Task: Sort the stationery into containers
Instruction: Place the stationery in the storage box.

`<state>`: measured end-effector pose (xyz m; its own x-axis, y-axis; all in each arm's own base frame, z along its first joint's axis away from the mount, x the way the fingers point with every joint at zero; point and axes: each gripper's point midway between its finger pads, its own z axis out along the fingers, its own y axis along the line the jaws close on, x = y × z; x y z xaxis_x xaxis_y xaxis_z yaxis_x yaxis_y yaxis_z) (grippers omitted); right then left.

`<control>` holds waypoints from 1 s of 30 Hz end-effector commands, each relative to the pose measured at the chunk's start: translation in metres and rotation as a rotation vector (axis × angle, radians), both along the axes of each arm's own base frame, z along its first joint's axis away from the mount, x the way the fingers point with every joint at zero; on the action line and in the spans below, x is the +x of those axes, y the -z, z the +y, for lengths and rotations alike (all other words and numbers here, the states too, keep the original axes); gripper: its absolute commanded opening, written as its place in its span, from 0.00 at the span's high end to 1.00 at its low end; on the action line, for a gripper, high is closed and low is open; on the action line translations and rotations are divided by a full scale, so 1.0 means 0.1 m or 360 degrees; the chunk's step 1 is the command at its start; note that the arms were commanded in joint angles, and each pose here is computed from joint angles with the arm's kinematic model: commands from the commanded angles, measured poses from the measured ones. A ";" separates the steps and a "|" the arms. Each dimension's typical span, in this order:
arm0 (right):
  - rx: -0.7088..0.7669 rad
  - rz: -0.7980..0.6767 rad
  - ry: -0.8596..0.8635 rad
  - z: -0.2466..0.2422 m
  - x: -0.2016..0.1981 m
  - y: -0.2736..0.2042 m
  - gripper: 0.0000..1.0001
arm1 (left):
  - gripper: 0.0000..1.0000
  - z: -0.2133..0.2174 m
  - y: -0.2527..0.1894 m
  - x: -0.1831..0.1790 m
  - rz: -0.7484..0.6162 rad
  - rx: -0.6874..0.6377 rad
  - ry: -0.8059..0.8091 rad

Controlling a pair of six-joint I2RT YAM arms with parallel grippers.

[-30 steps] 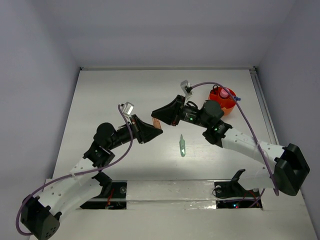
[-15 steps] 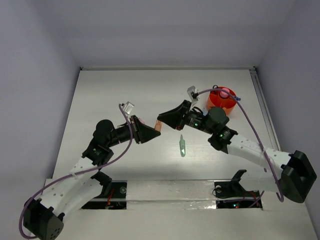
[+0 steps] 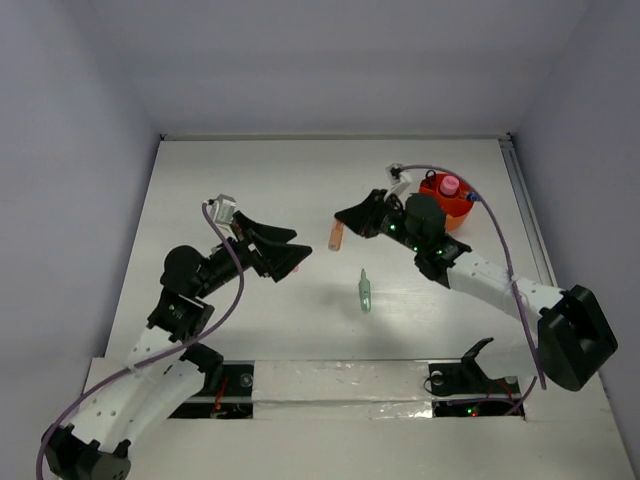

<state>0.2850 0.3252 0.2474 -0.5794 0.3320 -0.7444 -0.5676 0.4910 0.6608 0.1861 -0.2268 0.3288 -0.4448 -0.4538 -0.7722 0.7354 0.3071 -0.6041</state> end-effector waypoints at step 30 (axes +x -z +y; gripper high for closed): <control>-0.1271 -0.0882 0.1755 -2.58 1.72 -0.11 1.00 | 0.01 0.81 0.17 0.27 -0.0213 0.0657 -0.0741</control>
